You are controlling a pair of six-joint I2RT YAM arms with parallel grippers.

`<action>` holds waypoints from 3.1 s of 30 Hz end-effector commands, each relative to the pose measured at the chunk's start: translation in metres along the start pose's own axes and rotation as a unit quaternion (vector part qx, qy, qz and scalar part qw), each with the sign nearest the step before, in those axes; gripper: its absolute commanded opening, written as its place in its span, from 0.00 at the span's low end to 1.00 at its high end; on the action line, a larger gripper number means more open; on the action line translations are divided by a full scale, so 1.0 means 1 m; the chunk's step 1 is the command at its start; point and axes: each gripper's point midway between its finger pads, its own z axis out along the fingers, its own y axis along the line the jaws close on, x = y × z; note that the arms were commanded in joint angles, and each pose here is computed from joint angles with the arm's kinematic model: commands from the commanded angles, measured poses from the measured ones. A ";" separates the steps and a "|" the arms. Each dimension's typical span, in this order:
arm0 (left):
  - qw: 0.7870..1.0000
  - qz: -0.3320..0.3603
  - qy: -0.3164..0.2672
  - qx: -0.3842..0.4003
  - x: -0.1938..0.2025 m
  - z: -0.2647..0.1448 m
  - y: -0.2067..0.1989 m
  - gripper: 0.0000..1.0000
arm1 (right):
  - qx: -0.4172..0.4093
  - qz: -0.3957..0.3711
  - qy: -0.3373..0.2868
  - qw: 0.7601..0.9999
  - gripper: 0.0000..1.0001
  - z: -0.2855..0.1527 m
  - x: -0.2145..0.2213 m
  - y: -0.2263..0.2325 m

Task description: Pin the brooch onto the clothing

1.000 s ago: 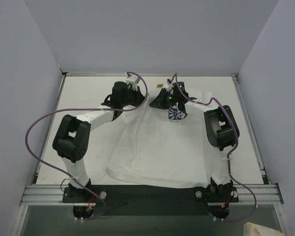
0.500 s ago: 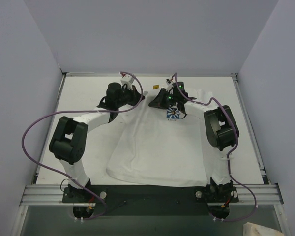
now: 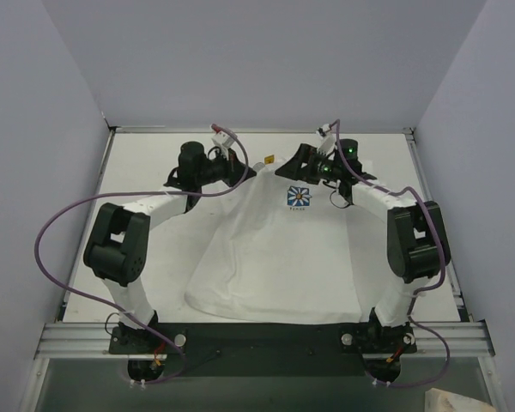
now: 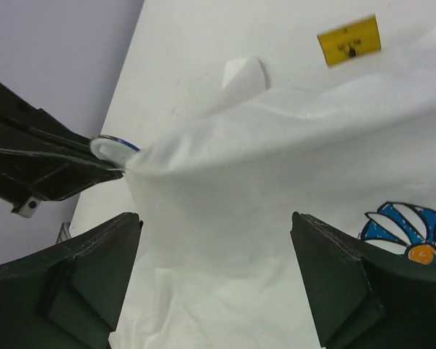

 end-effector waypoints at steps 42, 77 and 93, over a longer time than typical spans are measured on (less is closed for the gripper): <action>0.980 0.092 -0.028 0.177 -0.040 -0.039 -0.058 0.00 | -0.275 -0.148 0.094 0.945 0.59 -0.014 0.014 0.112; 0.979 0.077 -0.029 0.186 -0.040 -0.042 -0.060 0.00 | -0.211 -0.155 0.086 0.961 0.48 0.003 0.004 0.103; 0.978 0.071 -0.025 0.195 -0.037 -0.039 -0.063 0.00 | -0.208 -0.134 0.056 0.967 0.50 0.005 -0.017 0.098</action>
